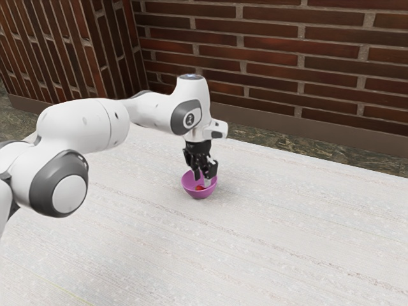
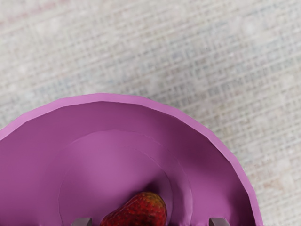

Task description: Take strawberry from the bowl

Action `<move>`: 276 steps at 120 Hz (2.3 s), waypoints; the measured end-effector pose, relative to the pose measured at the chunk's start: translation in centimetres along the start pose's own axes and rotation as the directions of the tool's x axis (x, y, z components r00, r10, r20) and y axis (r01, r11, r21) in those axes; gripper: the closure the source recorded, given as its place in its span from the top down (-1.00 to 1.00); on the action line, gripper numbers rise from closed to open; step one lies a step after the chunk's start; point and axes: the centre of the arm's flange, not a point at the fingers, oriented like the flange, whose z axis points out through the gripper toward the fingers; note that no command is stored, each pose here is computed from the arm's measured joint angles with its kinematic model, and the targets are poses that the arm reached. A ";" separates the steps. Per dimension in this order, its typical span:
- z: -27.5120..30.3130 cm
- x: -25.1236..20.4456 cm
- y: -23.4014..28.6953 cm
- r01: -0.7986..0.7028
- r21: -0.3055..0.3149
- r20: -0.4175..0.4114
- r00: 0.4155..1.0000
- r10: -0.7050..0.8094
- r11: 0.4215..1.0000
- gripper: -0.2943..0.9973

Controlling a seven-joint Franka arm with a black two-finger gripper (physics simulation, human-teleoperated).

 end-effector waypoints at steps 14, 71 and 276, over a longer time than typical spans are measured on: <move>0.7 -0.2 -0.1 -0.006 -0.001 0.004 1.000 0.006 1.000 -0.08; 2.6 -0.8 -0.9 -0.034 0.021 0.008 0.999 0.034 0.999 -0.08; -1.0 -1.6 16.5 -0.200 0.019 -0.022 0.980 0.200 0.980 -0.03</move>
